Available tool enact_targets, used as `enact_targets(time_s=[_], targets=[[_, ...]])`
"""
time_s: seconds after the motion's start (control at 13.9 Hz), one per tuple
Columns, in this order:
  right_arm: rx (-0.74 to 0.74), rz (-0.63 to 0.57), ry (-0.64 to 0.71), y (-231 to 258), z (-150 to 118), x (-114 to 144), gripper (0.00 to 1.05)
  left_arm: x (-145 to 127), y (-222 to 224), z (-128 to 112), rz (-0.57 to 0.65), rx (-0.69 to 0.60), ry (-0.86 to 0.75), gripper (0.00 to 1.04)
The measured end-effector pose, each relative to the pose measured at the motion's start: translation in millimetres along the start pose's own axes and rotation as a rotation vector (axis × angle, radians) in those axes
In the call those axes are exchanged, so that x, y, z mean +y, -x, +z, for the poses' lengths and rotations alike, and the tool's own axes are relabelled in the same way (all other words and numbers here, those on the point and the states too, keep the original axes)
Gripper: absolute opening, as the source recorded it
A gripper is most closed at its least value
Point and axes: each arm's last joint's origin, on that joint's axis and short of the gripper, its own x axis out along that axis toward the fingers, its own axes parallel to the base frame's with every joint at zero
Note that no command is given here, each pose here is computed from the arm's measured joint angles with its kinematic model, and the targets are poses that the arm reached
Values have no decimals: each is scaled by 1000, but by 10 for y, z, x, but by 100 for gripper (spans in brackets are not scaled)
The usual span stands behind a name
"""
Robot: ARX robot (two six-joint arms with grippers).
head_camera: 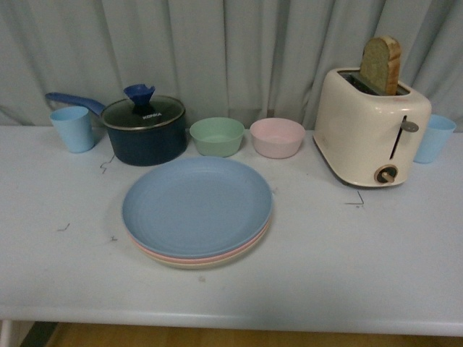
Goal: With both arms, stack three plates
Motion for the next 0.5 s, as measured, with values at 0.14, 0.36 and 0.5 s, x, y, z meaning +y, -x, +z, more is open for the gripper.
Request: enact_targets(time_s=[0.14,0.36,0.5], targets=[[10,0,0,-1,-19,0,2,0,0,0,1,0,0,98],[12,0,0,-1,-21,0,2,0,0,0,0,0,0,98],[12,0,0,-1,-21,0,2,0,0,0,0,0,0,98]])
